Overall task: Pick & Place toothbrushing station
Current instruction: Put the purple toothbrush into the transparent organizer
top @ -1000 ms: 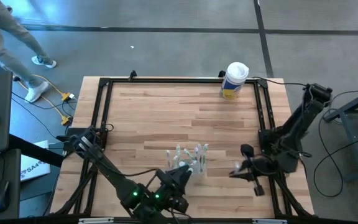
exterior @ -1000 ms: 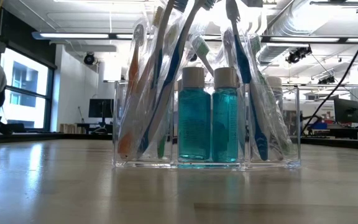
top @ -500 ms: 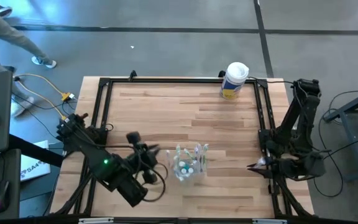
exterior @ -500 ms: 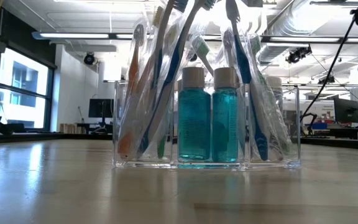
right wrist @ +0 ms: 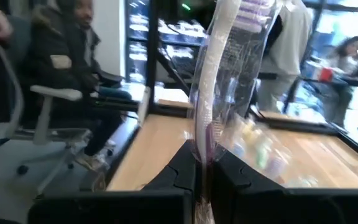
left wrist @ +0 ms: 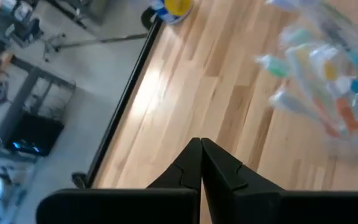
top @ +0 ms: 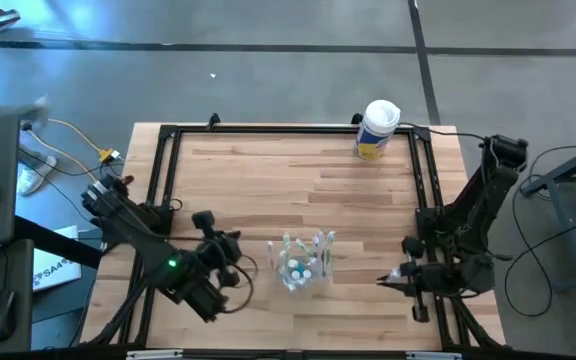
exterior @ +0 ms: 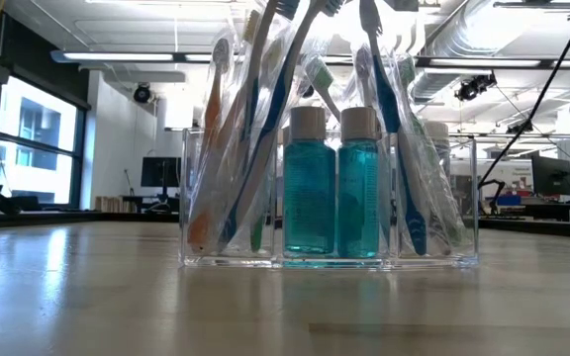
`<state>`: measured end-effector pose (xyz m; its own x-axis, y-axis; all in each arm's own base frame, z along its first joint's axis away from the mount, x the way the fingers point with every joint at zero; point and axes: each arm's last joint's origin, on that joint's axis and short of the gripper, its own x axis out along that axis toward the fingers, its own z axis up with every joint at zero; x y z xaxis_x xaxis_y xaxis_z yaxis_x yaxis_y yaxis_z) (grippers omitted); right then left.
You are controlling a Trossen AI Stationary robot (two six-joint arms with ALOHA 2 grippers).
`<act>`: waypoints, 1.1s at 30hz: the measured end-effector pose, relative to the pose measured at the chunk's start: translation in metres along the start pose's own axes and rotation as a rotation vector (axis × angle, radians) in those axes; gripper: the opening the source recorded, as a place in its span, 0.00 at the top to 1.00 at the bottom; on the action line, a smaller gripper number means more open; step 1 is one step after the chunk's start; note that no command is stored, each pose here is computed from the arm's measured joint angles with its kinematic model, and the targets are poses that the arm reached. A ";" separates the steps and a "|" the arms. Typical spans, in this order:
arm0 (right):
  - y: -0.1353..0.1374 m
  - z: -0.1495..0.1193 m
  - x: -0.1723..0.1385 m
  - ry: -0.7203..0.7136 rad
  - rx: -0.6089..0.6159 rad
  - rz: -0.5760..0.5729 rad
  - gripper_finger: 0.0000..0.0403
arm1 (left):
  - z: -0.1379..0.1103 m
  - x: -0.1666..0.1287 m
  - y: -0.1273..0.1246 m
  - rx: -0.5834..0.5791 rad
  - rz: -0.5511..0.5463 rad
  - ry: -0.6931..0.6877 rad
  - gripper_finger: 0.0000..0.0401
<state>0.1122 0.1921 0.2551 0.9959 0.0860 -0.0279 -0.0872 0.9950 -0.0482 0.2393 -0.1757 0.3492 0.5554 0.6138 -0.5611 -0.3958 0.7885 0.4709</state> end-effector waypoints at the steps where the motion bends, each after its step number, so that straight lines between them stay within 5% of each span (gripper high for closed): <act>1: 0.000 0.002 0.003 -0.015 -0.004 0.021 0.97 | -0.005 -0.001 0.005 -0.021 -0.001 0.000 1.00; 6: -0.003 0.011 0.020 -0.123 -0.059 0.148 0.97 | -0.028 -0.004 0.026 -0.177 -0.037 -0.048 1.00; 10: -0.018 0.009 0.038 -0.126 -0.091 0.096 0.97 | -0.047 0.004 0.026 -0.260 -0.109 -0.112 1.00; 22: -0.084 -0.046 0.056 -0.345 0.145 0.137 0.97 | -0.118 0.052 0.006 -0.337 -0.193 -0.215 1.00; 33: -0.085 -0.068 0.098 -0.247 0.134 0.168 0.97 | -0.148 0.072 -0.001 -0.405 -0.215 -0.250 1.00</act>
<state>0.2151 0.1128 0.1885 0.9449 0.2431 0.2192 -0.2636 0.9621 0.0692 0.1717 -0.1264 0.2071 0.7931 0.4474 -0.4133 -0.4776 0.8779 0.0340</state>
